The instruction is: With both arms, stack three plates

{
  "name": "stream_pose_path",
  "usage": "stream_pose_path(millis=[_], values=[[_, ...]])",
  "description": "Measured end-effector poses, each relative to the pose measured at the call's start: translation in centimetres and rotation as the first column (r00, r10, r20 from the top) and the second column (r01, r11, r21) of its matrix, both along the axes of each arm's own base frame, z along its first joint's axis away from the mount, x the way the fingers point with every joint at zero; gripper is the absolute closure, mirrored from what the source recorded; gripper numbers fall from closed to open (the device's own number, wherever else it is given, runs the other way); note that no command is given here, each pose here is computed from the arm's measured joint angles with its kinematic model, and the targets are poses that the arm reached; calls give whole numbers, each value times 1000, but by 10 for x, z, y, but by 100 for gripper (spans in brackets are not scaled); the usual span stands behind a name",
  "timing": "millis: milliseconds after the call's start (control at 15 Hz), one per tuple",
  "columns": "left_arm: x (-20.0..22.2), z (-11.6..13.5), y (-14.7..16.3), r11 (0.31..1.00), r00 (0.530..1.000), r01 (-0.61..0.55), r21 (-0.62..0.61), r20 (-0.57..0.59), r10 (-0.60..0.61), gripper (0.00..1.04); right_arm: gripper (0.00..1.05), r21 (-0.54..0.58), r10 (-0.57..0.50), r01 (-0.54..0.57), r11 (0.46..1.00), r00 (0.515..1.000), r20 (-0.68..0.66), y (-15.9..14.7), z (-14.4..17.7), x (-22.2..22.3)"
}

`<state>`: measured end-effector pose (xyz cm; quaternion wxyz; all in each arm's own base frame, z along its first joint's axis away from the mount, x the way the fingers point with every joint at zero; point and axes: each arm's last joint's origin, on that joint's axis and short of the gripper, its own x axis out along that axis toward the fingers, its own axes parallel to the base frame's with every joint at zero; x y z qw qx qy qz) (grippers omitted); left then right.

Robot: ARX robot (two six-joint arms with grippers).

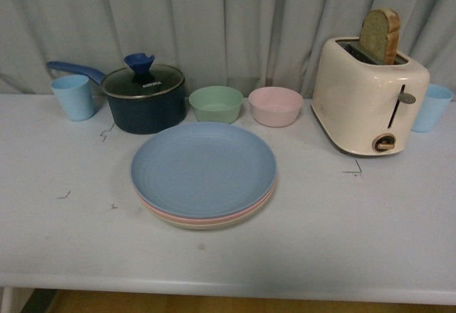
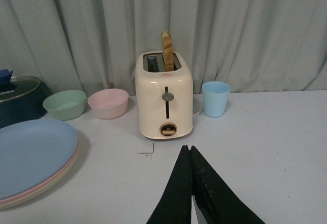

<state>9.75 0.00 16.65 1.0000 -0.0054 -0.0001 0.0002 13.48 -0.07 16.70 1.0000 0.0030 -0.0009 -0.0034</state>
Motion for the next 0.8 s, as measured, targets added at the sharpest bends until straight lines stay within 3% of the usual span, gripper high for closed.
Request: stream_pose_path(millis=[800], values=[[0, 0, 0, 1000, 1000, 0, 0, 0, 0, 7, 103, 0, 4, -4, 1000, 1000, 12, 1, 4, -24]])
